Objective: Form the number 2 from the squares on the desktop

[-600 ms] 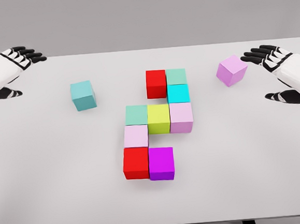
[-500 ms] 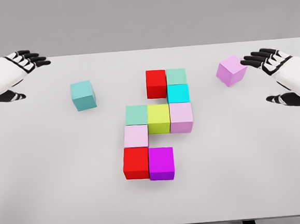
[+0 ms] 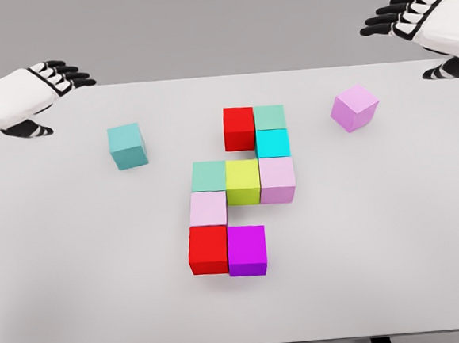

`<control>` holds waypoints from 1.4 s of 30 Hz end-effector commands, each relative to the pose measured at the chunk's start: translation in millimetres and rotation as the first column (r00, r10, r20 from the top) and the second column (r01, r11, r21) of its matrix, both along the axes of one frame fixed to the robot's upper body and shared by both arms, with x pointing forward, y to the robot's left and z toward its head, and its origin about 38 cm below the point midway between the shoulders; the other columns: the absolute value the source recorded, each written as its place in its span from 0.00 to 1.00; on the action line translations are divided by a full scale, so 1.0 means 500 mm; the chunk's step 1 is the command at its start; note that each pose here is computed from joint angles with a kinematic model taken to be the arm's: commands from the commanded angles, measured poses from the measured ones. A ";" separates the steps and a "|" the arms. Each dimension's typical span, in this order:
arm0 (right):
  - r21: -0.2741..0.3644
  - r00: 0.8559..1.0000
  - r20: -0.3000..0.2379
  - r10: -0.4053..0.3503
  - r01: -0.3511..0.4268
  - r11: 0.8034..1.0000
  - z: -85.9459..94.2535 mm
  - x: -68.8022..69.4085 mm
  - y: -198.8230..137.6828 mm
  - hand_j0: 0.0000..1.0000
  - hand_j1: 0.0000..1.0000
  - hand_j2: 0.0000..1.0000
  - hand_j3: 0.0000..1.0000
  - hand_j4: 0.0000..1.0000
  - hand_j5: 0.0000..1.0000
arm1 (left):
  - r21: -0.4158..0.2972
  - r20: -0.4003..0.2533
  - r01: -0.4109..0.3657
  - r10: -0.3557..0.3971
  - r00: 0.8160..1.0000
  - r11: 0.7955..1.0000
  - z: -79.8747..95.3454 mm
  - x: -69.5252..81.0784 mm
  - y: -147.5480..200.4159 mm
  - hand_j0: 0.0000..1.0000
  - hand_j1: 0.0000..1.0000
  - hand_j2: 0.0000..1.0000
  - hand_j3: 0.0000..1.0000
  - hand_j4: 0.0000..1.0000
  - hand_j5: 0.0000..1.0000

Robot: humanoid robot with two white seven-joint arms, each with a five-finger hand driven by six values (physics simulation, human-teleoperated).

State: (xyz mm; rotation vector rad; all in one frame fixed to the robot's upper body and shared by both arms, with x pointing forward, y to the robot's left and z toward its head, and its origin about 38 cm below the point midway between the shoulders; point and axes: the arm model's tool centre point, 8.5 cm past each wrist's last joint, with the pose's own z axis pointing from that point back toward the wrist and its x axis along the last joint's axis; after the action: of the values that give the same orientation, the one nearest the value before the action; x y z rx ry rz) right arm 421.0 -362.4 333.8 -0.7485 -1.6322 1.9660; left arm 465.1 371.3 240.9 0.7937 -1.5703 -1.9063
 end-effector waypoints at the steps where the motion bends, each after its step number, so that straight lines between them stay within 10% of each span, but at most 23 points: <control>1: -0.078 0.971 -0.237 -0.041 0.023 0.997 -0.149 0.026 -0.001 1.00 1.00 1.00 1.00 1.00 1.00 | 0.002 -0.096 0.000 0.000 0.995 1.000 -0.061 -0.009 0.000 1.00 1.00 1.00 1.00 1.00 1.00; 7: -0.118 0.940 -0.324 -0.107 0.072 0.990 -0.160 0.154 0.045 1.00 1.00 1.00 1.00 1.00 1.00 | -0.015 -0.165 -0.019 0.016 0.986 1.000 -0.064 0.012 0.006 1.00 1.00 1.00 1.00 1.00 1.00; 16: -0.186 0.907 -0.355 -0.226 0.168 0.968 -0.199 0.234 0.051 1.00 1.00 1.00 1.00 1.00 1.00 | 0.019 -0.198 -0.013 0.017 0.980 1.000 -0.066 0.028 0.001 1.00 1.00 1.00 1.00 1.00 1.00; 34: -0.308 0.865 -0.410 -0.288 0.166 0.937 -0.291 0.260 0.092 0.99 0.99 0.99 0.99 0.99 0.99 | -0.162 -0.290 -0.073 0.024 0.957 0.984 -0.096 0.029 -0.013 1.00 1.00 1.00 1.00 1.00 1.00; 42: -0.311 0.866 -0.403 -0.296 0.174 0.934 -0.281 0.270 0.097 0.99 0.99 0.99 0.99 0.99 0.99 | -0.021 -0.254 -0.012 0.006 0.967 1.000 -0.095 0.035 -0.023 1.00 1.00 1.00 1.00 1.00 1.00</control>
State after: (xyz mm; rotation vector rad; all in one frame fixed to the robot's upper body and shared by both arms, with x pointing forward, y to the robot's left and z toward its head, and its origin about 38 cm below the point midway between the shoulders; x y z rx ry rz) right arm 556.6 -313.2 196.5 -0.5156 -0.9730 2.0158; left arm 483.8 360.9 198.8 0.5103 -1.4525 -1.8499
